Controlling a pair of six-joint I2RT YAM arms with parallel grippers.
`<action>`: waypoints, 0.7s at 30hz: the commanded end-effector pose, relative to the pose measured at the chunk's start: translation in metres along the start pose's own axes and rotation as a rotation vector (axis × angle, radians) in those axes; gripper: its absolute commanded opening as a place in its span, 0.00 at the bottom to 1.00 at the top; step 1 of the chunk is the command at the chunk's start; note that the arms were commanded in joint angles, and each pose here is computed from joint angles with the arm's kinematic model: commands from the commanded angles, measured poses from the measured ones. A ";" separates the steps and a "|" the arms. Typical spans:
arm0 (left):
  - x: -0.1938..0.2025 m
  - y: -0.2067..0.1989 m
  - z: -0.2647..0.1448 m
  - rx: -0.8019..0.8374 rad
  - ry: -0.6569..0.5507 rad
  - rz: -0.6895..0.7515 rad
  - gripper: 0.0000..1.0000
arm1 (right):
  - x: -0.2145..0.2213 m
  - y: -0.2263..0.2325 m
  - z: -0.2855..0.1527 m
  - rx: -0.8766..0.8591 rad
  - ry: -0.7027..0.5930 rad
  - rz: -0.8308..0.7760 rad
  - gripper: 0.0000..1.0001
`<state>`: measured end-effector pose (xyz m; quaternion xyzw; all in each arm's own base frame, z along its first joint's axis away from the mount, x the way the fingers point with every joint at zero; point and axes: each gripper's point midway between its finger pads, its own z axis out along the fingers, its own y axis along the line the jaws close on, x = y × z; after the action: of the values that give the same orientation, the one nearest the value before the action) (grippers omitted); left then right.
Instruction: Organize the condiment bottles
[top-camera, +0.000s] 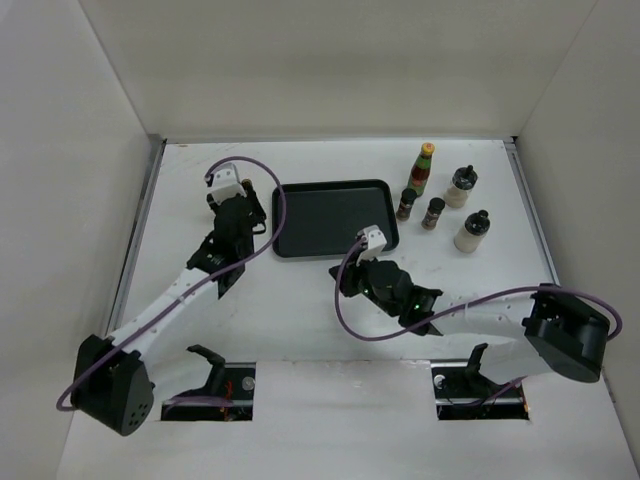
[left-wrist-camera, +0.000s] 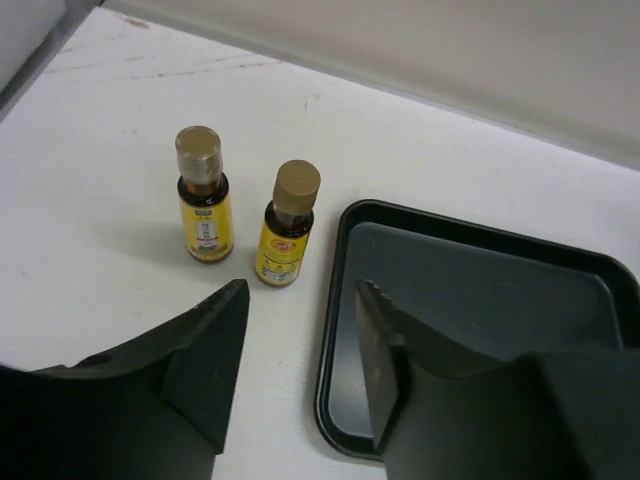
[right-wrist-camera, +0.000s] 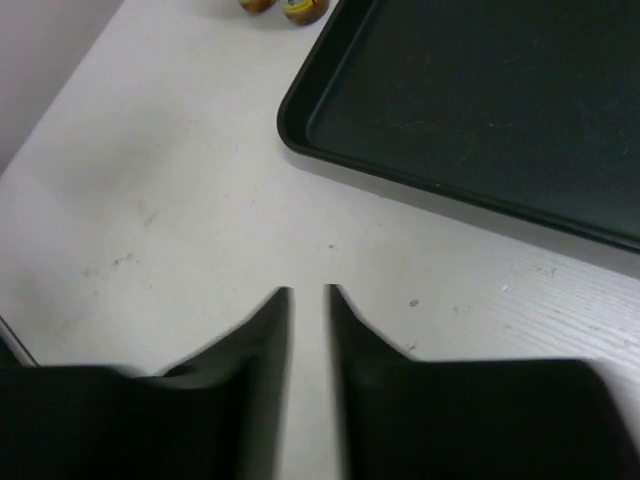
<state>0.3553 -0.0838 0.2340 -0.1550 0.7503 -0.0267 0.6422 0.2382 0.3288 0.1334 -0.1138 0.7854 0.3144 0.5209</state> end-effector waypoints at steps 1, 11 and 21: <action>-0.020 -0.016 0.023 0.053 -0.030 -0.020 0.39 | -0.027 0.011 -0.006 -0.038 -0.083 0.024 0.12; 0.000 -0.010 0.096 -0.059 0.031 0.029 0.68 | -0.029 0.012 -0.011 -0.140 -0.102 0.058 0.44; 0.014 -0.015 0.136 -0.085 0.057 0.083 0.58 | -0.018 0.014 -0.004 -0.157 -0.056 0.053 0.51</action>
<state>0.4699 -0.0761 0.1715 -0.1510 0.7980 0.0385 0.5821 0.2312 0.3270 0.1361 -0.1299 0.7676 0.3652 0.5104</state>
